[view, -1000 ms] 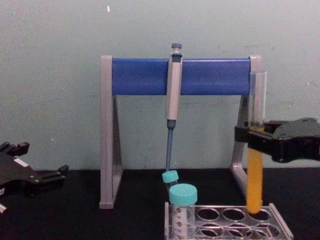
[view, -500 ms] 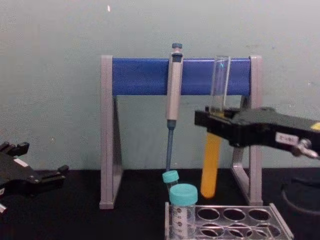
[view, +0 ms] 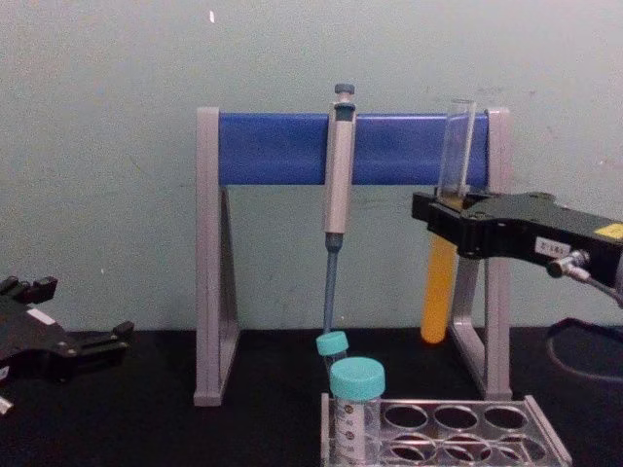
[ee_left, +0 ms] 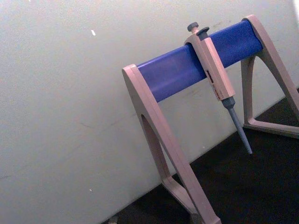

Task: Pick up the test tube from the test tube rack, shake it, then place it back into the test tube rack.

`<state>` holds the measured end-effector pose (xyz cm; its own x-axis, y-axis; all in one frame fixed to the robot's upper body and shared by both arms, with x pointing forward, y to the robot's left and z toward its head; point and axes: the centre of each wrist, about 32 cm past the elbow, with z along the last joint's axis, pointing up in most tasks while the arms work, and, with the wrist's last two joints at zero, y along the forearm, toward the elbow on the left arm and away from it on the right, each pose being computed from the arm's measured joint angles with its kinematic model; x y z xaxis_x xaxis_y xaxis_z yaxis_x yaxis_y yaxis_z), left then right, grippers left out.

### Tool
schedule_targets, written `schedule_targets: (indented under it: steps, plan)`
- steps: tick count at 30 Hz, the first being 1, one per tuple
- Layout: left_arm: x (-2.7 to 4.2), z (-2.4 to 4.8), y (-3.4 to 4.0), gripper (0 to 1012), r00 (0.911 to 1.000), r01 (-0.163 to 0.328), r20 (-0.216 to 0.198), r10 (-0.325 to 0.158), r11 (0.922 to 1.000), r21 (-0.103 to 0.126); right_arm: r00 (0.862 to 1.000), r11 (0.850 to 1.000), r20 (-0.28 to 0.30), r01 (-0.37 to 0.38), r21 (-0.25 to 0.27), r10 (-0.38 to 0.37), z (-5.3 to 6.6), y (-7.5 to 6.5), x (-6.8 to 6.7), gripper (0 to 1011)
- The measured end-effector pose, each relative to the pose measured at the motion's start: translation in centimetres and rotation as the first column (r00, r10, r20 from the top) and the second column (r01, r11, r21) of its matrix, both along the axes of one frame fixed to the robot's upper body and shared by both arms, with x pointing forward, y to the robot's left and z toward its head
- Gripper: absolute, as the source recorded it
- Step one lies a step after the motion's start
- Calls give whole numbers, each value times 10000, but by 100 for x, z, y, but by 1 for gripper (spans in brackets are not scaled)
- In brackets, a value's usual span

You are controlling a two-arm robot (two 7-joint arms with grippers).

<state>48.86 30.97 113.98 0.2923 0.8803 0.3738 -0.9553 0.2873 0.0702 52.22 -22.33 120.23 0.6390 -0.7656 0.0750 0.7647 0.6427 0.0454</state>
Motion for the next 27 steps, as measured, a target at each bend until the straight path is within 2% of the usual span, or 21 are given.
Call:
schedule_targets:
  steps: [7,27]
  plan:
    - [0,0,0,1002,10000,0,-1,0,10000,0,9997,9998,-111,214,-51,-215,-19,-36,-12,230]
    - [0,0,0,1001,10000,0,-1,0,10000,0,9997,9999,-163,152,-81,-153,-14,-49,-32,230]
